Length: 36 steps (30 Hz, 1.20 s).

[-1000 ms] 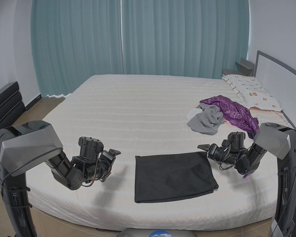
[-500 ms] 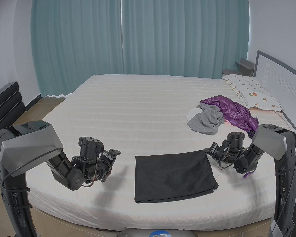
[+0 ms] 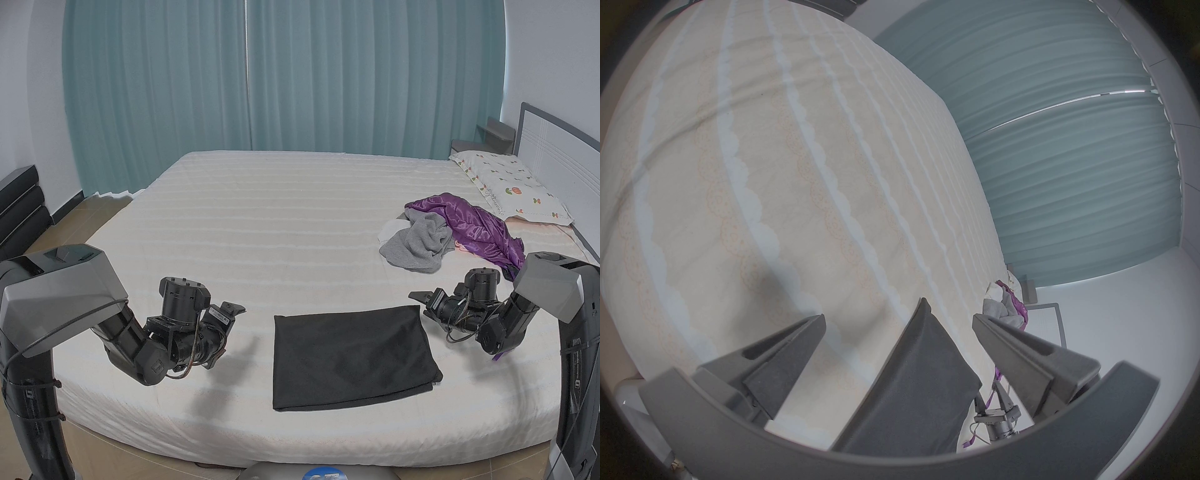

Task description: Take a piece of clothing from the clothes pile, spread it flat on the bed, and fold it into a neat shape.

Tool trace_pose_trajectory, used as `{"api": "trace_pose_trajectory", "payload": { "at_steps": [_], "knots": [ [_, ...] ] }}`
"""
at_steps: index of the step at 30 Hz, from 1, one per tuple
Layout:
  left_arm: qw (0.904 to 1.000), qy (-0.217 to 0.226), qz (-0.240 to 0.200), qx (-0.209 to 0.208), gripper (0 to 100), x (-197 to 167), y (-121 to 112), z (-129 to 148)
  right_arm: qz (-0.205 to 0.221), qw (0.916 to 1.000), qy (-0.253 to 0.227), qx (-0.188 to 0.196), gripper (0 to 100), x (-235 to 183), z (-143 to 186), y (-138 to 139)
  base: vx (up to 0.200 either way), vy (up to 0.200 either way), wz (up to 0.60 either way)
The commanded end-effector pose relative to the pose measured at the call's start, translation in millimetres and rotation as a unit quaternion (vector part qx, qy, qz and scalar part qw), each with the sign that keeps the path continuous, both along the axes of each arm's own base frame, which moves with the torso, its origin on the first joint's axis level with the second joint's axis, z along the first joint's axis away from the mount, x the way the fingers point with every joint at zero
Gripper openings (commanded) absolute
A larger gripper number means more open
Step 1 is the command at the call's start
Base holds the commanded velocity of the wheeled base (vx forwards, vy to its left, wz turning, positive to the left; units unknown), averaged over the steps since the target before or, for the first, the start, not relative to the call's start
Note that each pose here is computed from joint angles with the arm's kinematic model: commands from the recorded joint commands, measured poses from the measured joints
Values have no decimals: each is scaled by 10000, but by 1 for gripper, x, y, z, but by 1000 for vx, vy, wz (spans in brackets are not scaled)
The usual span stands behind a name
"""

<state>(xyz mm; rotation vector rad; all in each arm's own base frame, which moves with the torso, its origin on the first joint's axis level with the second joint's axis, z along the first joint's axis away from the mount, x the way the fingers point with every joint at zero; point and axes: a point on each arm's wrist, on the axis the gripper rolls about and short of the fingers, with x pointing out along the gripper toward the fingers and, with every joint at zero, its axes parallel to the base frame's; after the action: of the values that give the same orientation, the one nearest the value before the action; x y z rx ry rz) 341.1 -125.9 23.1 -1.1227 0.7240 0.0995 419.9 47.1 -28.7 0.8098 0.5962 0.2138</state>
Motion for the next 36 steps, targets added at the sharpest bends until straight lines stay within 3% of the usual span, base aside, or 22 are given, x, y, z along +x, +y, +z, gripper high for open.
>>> {"api": "trace_pose_trajectory", "payload": {
  "at_steps": [1, 7, 13, 17, 26, 36],
  "knots": [
    [10000, 35, -2, 2, 100, -2, 1, -1, -25, 9998, -185, 36, 100, -21, 19, -3, 0, 0, 0],
    [10000, 86, -19, 18, 100, -5, 2, -2, -135, 9996, -225, 120, 100, -81, 42, -10, 0, 0, 0],
    [9998, 177, -90, 17, 100, -9, 3, -5, -790, 9957, 148, 465, 100, -128, 47, -17, 0, 0, 0],
    [9997, 171, -160, 53, 100, -10, 2, -5, -1056, 9909, 136, 821, 100, -130, 43, -22, 0, 0, 0],
    [9996, 161, -225, 36, 100, -11, -1, -4, -1104, 9897, 345, 849, 100, -126, 27, -24, -133, 0, 0],
    [9995, 115, -276, -59, 100, -9, -3, -1, -1143, 9870, 473, 1025, 100, -126, 21, -31, 0, 0, 0]
  ]
}}
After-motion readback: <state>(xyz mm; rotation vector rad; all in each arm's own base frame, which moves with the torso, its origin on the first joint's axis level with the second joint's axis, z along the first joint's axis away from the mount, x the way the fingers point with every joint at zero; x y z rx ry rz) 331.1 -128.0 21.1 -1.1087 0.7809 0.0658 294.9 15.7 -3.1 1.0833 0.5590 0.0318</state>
